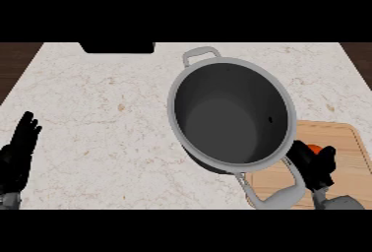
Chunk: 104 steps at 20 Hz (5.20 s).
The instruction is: Pick the squash from the cutting board and place it in the pot
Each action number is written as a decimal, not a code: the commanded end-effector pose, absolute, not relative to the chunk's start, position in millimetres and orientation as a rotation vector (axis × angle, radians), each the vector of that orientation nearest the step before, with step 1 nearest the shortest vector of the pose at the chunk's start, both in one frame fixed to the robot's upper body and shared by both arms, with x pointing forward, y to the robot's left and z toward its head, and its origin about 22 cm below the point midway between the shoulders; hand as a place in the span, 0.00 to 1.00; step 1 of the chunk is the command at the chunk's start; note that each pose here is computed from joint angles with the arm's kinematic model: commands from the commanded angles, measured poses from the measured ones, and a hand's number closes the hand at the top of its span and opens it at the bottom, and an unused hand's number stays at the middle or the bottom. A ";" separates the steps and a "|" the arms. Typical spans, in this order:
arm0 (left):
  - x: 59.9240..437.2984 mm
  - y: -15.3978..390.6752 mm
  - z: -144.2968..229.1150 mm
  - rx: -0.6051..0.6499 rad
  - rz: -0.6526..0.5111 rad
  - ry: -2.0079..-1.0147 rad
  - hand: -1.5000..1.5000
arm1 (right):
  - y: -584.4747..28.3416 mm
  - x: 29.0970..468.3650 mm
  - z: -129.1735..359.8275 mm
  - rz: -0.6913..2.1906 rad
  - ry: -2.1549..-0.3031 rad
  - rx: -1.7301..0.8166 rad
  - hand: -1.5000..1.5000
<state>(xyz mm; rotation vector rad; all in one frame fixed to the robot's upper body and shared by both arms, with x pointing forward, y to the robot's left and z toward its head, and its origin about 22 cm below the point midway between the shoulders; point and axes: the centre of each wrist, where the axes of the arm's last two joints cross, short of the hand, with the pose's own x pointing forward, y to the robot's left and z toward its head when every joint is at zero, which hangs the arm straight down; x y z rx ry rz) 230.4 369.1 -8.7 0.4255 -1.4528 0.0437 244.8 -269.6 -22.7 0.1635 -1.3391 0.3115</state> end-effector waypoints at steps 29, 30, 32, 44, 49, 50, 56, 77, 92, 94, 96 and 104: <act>287.7 284.6 92.0 0.175 0.059 -1.626 0.50 | -440.6 311.7 157.8 1.335 -1.574 -0.061 0.00; 285.1 287.1 81.0 0.190 0.075 -1.620 0.50 | -426.8 309.0 144.4 1.400 -1.524 -0.050 0.00; 278.7 280.6 76.4 0.195 0.078 -1.600 0.50 | -423.7 307.3 153.0 1.472 -1.454 -0.068 0.00; 275.7 285.2 67.4 0.204 0.069 -1.611 0.50 | -369.8 290.0 114.9 1.550 -1.333 -0.070 0.00; 277.1 284.1 81.8 0.186 0.074 -1.619 0.50 | -387.6 281.4 104.9 1.578 -1.275 -0.101 0.00; 265.2 288.0 78.7 0.173 0.054 -1.596 0.50 | -359.8 297.6 109.3 1.569 -1.261 -0.150 0.00; 288.9 281.9 78.6 0.197 0.062 -1.619 0.50 | -383.6 289.8 80.7 1.589 -1.231 -0.201 0.00; 283.0 269.3 86.4 0.204 0.080 -1.615 0.50 | -361.0 293.0 40.5 1.742 -1.293 -0.191 1.00; 280.8 287.3 82.6 0.220 0.075 -1.613 0.50 | -217.6 273.1 -1.0 1.662 -1.379 -0.203 1.00; 282.1 284.7 80.4 0.218 0.071 -1.593 0.50 | -180.4 267.4 -8.9 1.642 -1.403 -0.164 1.00; 282.3 282.5 77.7 0.218 0.078 -1.592 0.50 | -154.2 266.0 0.5 1.636 -1.412 -0.207 1.00; 278.1 288.9 74.3 0.241 0.081 -1.569 0.50 | -95.7 231.5 45.2 1.318 -1.586 -0.399 1.00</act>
